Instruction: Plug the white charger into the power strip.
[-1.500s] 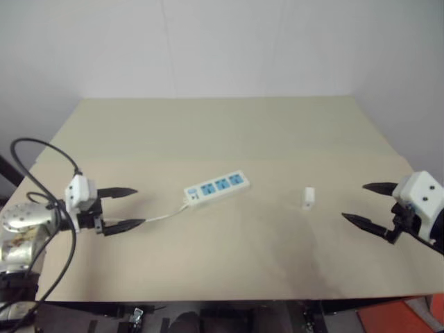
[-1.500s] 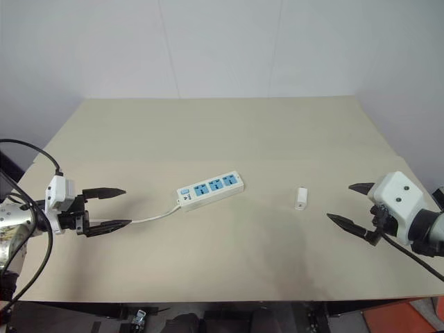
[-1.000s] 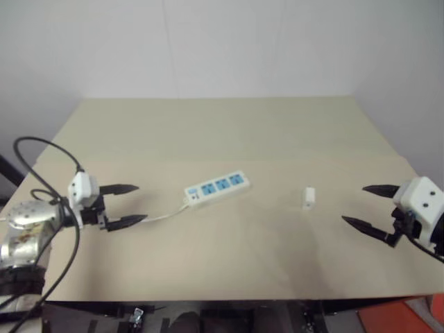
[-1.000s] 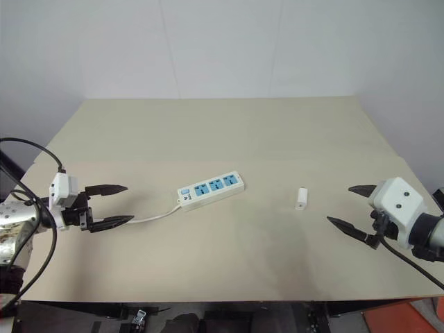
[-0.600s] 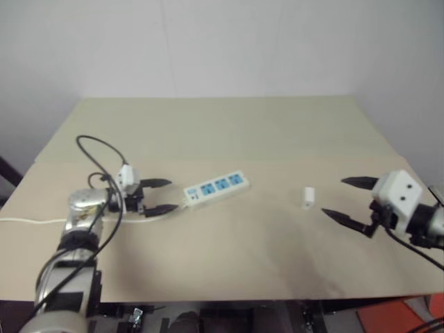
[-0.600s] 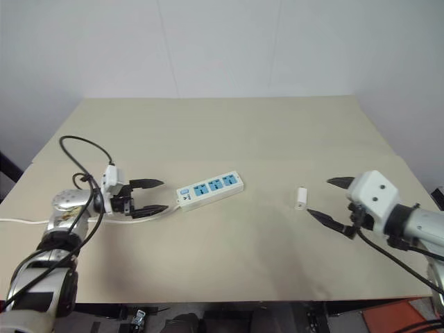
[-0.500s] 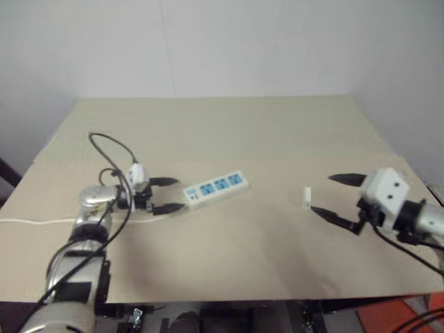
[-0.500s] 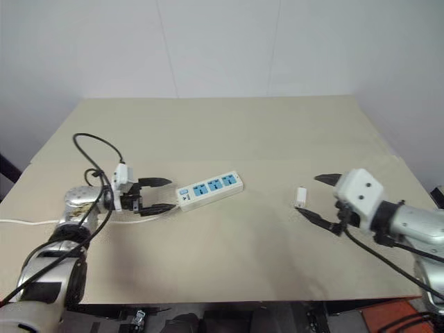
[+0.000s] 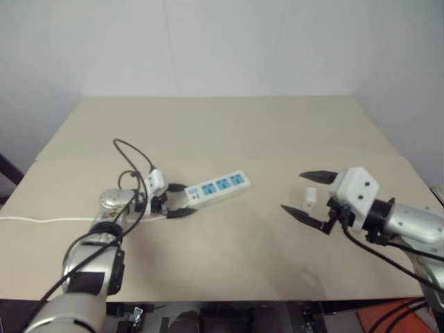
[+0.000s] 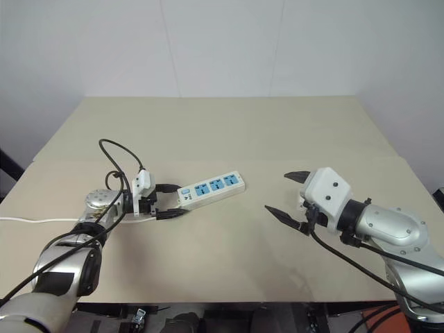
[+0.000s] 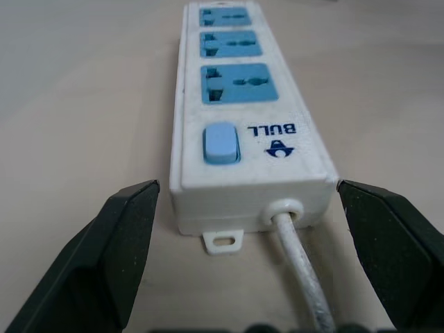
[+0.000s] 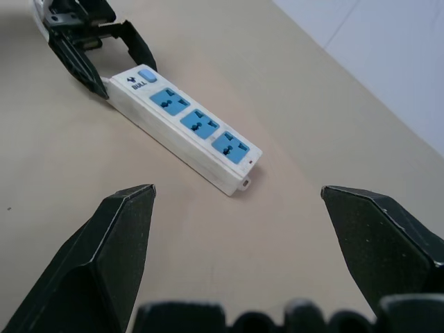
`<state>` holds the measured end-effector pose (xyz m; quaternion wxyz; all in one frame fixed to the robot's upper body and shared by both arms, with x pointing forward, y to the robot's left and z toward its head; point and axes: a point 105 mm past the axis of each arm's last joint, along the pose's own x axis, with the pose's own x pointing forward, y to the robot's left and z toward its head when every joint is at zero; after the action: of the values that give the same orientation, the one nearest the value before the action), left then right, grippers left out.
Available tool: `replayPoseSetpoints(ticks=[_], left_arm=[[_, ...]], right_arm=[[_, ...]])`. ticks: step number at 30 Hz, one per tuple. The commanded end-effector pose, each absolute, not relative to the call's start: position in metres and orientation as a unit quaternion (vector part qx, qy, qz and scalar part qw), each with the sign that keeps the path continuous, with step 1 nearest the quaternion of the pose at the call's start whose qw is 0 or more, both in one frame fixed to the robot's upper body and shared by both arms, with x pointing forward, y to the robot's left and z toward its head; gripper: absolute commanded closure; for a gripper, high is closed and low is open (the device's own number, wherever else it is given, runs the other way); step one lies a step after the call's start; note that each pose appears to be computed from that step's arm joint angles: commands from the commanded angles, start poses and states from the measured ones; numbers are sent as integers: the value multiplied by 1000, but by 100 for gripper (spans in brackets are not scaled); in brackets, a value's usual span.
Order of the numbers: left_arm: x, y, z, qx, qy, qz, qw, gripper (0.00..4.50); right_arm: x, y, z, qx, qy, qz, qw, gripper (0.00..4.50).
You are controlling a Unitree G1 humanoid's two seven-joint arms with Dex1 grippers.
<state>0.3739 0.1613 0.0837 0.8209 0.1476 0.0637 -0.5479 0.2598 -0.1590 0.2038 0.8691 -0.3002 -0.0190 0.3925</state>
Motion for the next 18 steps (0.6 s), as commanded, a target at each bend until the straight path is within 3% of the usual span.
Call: replayPoseSetpoints(ticks=[1,16,18], left_arm=[[383,152,92,160,48,-535,828,1],[386,140,84,102,57,-523,844,1],[384,142,77,115,66,-520,844,39]], right_arm=[[254,-155,210,-302,-32,390,870,0],[255,-159,207,-302,-21,380,874,0],[256,-160,206,-302,-21,379,874,0]])
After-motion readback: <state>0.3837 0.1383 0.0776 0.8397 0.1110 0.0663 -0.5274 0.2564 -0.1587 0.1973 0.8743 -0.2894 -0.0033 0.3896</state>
